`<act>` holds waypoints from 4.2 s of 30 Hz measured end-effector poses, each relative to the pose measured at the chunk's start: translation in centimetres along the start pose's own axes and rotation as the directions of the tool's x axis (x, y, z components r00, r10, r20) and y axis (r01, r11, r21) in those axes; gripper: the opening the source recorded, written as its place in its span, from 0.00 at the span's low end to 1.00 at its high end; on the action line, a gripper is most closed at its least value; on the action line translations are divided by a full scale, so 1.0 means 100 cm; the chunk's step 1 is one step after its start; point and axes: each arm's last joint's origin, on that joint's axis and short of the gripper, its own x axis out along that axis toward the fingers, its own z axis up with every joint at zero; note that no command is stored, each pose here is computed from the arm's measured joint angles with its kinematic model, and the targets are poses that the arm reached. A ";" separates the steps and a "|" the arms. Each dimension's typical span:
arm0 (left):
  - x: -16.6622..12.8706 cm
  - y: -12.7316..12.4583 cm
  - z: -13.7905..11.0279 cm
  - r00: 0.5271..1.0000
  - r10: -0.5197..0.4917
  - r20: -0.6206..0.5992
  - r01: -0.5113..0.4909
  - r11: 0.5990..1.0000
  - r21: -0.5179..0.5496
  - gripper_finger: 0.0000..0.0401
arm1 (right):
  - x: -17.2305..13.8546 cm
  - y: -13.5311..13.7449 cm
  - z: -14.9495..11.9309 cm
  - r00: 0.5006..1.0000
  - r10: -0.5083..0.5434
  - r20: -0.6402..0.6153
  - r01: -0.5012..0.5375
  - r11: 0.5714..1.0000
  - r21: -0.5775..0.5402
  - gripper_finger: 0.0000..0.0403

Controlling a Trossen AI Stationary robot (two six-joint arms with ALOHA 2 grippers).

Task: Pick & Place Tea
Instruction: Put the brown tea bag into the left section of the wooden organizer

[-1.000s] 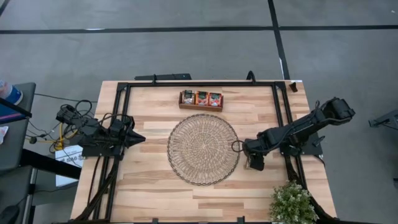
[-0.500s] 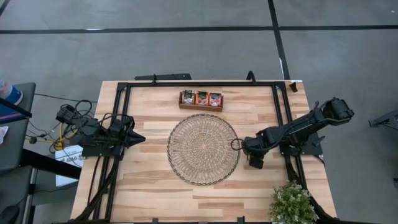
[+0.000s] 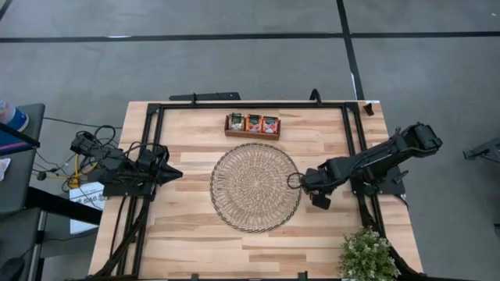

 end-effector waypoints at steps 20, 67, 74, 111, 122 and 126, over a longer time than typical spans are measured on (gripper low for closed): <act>0.000 0.000 0.000 1.000 0.000 0.000 0.000 1.000 0.002 0.05 | -0.132 -0.032 0.111 0.769 -0.502 0.397 0.542 0.840 0.014 0.00; 0.000 0.002 0.002 0.995 0.090 0.042 -0.090 0.996 -0.011 0.05 | -0.101 -0.056 0.306 0.565 -0.596 0.570 0.767 0.635 -0.095 0.00; 0.000 -0.002 0.023 0.966 0.108 0.235 -0.107 0.994 -0.017 0.05 | -0.132 -0.053 0.293 0.545 -0.561 0.623 0.747 0.663 -0.057 0.00; 0.095 0.015 0.003 0.804 0.539 0.249 -0.441 0.823 -0.357 0.05 | -0.162 0.025 0.244 0.567 -0.447 0.691 0.710 0.691 -0.135 0.00; 0.097 0.022 0.000 0.829 0.518 0.211 -0.429 0.831 -0.356 0.09 | -0.161 0.026 0.244 0.568 -0.445 0.693 0.705 0.698 -0.129 0.00; 0.098 0.024 0.001 0.843 0.497 0.205 -0.411 0.842 -0.349 0.19 | -0.162 0.026 0.245 0.560 -0.442 0.701 0.705 0.699 -0.122 0.00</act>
